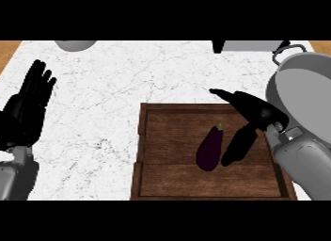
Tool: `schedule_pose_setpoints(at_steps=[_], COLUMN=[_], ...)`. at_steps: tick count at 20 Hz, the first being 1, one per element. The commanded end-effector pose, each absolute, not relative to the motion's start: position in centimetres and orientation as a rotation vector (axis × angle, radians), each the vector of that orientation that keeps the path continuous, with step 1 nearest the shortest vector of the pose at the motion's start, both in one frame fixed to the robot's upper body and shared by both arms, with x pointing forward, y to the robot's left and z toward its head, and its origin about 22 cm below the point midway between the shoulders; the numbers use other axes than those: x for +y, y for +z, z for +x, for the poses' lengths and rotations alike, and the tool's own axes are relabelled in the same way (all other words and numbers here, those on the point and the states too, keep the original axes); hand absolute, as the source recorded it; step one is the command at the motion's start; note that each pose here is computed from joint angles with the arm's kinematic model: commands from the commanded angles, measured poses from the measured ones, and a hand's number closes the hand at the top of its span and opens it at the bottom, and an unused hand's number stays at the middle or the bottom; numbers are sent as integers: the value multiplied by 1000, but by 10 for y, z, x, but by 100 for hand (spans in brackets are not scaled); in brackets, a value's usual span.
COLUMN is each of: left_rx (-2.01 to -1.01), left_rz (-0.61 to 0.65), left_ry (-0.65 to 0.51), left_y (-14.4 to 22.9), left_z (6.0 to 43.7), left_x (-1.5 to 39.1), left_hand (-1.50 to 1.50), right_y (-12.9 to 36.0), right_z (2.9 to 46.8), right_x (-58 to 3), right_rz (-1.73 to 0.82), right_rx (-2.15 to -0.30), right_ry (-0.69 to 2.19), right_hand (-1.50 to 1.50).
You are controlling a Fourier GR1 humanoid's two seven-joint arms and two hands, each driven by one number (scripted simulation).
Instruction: Pick the eggplant from the tray and place it in the pot
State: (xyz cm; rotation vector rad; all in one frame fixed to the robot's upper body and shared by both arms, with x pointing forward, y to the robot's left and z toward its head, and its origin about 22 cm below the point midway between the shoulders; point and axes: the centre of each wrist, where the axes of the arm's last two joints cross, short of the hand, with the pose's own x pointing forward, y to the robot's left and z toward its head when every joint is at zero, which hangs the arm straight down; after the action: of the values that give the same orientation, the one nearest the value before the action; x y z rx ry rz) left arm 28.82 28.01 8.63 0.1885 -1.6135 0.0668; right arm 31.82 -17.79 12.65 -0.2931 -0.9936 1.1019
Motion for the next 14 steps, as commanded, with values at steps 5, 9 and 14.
schedule_pose_setpoints(at_steps=[5, 9, 14], left_rx=[-1595, -1623, -1603], left_rz=[186, 201, 195], left_ry=[63, 71, 64], left_y=[97, 94, 84], left_z=[279, 281, 284], left_x=[275, 275, 281], left_hand=[0, 0, 0], right_y=[103, 99, 53], right_z=[311, 315, 294], right_x=[-161, -174, -149], right_rz=[-330, -388, -368], right_rx=[-919, -857, -856], right_ry=[1116, 1139, 1139], right_hand=[-150, -150, -150])
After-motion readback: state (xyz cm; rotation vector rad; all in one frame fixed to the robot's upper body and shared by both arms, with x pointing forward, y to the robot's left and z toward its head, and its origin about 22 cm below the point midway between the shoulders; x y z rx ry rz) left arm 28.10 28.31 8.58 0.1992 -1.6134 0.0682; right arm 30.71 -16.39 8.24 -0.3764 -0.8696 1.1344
